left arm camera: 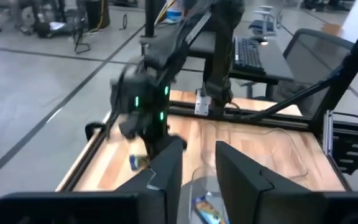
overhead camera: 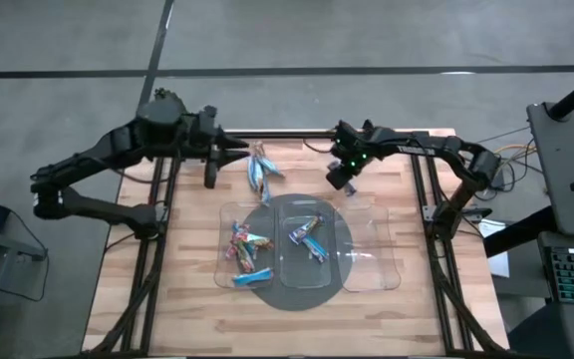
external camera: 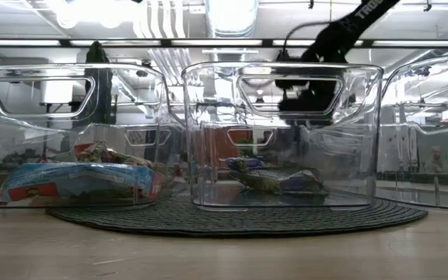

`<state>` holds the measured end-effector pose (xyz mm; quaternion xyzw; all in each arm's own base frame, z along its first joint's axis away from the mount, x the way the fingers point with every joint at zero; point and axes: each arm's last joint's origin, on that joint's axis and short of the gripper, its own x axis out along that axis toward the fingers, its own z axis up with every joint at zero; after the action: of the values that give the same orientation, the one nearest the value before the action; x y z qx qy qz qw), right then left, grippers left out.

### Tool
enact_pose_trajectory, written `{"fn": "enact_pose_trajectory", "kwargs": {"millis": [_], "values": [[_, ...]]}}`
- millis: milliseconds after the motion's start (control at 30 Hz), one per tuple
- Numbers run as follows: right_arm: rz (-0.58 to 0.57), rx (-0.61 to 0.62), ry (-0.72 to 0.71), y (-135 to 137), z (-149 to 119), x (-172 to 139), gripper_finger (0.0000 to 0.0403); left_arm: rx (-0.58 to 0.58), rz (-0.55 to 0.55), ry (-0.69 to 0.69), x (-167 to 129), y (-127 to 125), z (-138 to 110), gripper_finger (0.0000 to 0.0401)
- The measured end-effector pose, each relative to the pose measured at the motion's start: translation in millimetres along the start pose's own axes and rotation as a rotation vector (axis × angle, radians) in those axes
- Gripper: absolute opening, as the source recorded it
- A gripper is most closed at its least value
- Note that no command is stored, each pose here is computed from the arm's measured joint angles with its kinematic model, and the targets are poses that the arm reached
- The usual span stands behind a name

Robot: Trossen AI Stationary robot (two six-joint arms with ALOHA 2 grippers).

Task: Pick and place Granola Bars by type
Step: Put the blue granola bar into the middle transparent bin

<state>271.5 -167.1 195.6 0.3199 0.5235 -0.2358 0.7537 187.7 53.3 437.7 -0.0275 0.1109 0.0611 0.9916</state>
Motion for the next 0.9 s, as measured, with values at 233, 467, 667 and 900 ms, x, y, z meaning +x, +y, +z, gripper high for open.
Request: {"fn": "enact_pose_trajectory", "kwargs": {"millis": [233,467,667,900], "values": [[0.152,-0.095,-0.182,34.8,26.6,-60.6,0.0023,-0.026,0.040,-0.025,-23.0,-2.6,-14.5,0.0005],[0.281,-0.262,-0.274,95.9,20.5,-111.9,0.0023,-0.004,0.140,-0.051,-47.9,-4.1,-16.0,0.0000],[0.372,-0.369,-0.255,150.0,-5.8,-123.6,0.0023,-0.005,0.189,-0.042,-65.9,-6.0,-20.1,0.0000],[0.384,-0.408,-0.173,191.6,-43.5,-107.1,0.0023,-0.005,0.195,-0.038,-72.9,-7.1,-21.9,0.0000]]}}
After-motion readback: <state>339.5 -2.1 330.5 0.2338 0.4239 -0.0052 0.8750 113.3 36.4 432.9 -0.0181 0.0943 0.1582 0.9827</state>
